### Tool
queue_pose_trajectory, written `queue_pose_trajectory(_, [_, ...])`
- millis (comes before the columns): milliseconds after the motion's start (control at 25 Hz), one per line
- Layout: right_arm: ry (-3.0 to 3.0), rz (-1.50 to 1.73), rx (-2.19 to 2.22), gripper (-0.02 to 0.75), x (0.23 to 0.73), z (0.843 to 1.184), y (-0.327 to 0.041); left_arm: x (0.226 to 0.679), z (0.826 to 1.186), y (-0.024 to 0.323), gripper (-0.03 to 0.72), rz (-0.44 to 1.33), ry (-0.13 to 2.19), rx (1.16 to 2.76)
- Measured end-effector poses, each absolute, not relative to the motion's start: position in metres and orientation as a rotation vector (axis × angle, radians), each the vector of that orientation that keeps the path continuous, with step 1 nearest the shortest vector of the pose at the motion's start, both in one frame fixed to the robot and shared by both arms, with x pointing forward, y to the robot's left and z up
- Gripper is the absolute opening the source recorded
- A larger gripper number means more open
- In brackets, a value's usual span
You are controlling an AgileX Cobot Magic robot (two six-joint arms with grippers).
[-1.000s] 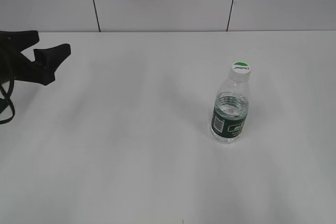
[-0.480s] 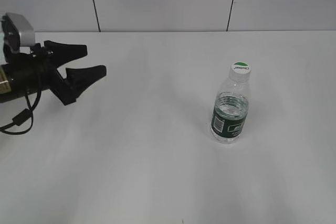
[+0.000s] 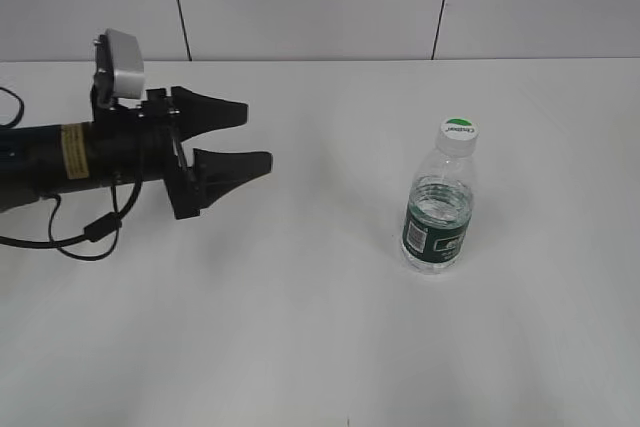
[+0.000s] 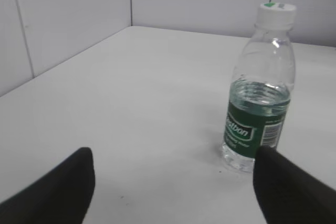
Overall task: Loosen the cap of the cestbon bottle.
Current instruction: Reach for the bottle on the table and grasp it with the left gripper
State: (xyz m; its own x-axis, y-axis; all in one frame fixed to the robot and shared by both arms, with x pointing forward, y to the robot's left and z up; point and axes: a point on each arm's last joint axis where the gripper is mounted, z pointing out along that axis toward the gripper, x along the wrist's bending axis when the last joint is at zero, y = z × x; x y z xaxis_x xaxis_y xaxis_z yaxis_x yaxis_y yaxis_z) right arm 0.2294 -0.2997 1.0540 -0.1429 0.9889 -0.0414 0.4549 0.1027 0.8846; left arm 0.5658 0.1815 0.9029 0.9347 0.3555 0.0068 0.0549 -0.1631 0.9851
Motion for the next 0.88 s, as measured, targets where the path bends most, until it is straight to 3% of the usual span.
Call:
queue_pose_trajectory(200, [1.692, 0.982, 1.429, 0.569, 0.229, 1.054, -0.3, 0.566, 0.9, 0.149, 0.576, 0.19, 0.24, 1.719])
queue_pose_trajectory(880, [1.692, 0.982, 1.428, 0.569, 0.229, 1.054, -0.3, 0.565, 0.878, 0.075, 0.581, 0.028, 0.136, 1.746])
